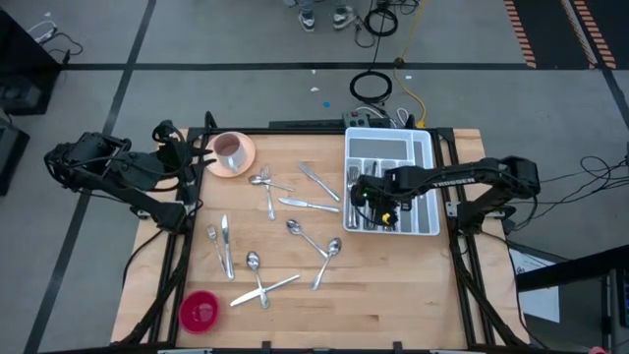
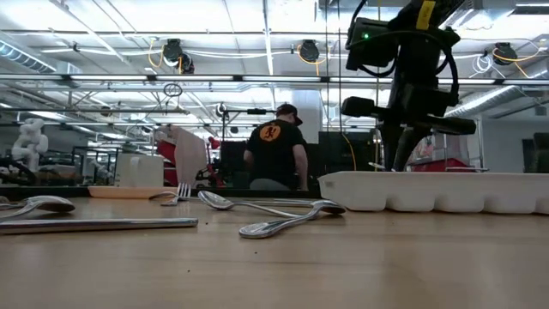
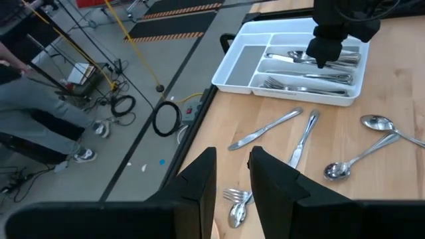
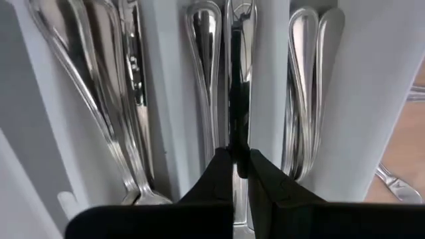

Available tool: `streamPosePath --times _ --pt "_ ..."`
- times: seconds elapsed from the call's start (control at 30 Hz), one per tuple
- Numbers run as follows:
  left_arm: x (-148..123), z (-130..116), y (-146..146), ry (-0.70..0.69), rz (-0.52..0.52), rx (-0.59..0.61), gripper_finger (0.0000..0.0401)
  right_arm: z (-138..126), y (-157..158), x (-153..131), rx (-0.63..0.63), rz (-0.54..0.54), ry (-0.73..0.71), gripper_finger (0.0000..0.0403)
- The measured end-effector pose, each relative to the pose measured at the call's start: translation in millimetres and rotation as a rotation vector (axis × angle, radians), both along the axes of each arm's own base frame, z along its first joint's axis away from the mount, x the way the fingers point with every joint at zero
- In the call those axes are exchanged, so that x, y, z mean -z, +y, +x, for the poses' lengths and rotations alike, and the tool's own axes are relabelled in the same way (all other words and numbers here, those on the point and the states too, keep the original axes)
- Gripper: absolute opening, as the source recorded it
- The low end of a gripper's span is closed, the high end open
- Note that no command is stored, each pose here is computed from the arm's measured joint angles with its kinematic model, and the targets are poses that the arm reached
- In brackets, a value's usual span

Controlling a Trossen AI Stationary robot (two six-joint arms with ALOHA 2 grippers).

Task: Sort silverware
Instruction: Put the silver knife into the white silverware tray

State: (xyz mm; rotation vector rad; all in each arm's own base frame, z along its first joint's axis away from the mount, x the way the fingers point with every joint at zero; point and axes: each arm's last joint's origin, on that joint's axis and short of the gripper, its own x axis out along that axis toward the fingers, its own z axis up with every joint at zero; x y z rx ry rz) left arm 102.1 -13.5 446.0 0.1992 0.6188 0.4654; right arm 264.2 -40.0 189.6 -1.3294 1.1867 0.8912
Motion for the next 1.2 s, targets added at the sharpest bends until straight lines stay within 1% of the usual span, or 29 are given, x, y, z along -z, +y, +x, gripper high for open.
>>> streamPosePath --times 0.07,0.17,0.37,0.53,0.6,0.67,0.77,0.87,1.0,1.1,1.2 --pt "0.0 0.0 0.0 0.000 0.000 0.000 0.0096 0.2 -0.8 1.1 0.003 0.007 -0.009 0.0000" --pt "0.0 0.0 0.0 0.000 0.001 -0.001 0.0096 -0.5 -0.5 4.5 -0.003 0.049 -0.015 0.0000" --pt "0.0 0.0 0.1 0.000 0.003 -0.002 0.0096 -2.7 -1.7 19.7 0.004 0.065 0.022 0.0000" --pt "-0.1 -0.1 0.4 -0.002 0.011 -0.010 0.0096 -2.6 -2.7 23.9 0.008 0.064 -0.002 0.0000" --pt "-0.2 -0.1 0.4 -0.002 0.011 -0.010 0.0096 -2.5 -3.5 23.9 0.036 0.073 -0.008 0.0000" --pt "-0.1 -0.1 0.4 -0.002 0.011 -0.010 0.0096 -1.6 -4.7 23.6 0.092 0.085 -0.026 0.0004" --pt "-0.2 -0.1 0.4 -0.002 0.011 -0.010 0.0096 -1.1 -5.5 23.3 0.180 0.104 -0.045 0.0019" --pt "-0.1 -0.1 0.4 -0.002 0.011 -0.010 0.0096 -1.5 -6.3 23.4 0.222 0.114 -0.048 0.0040" --pt "-0.1 -0.1 0.4 -0.001 0.012 -0.010 0.0096 -1.5 -6.4 23.4 0.242 0.115 -0.050 0.0073" --pt "-0.1 -0.2 0.4 -0.001 0.012 -0.010 0.0096 -1.4 -6.5 23.4 0.224 0.110 -0.048 0.0096" --pt "-0.1 -0.1 0.4 -0.001 0.012 -0.010 0.0096 -0.8 -7.4 23.1 0.240 0.078 -0.057 0.0115"
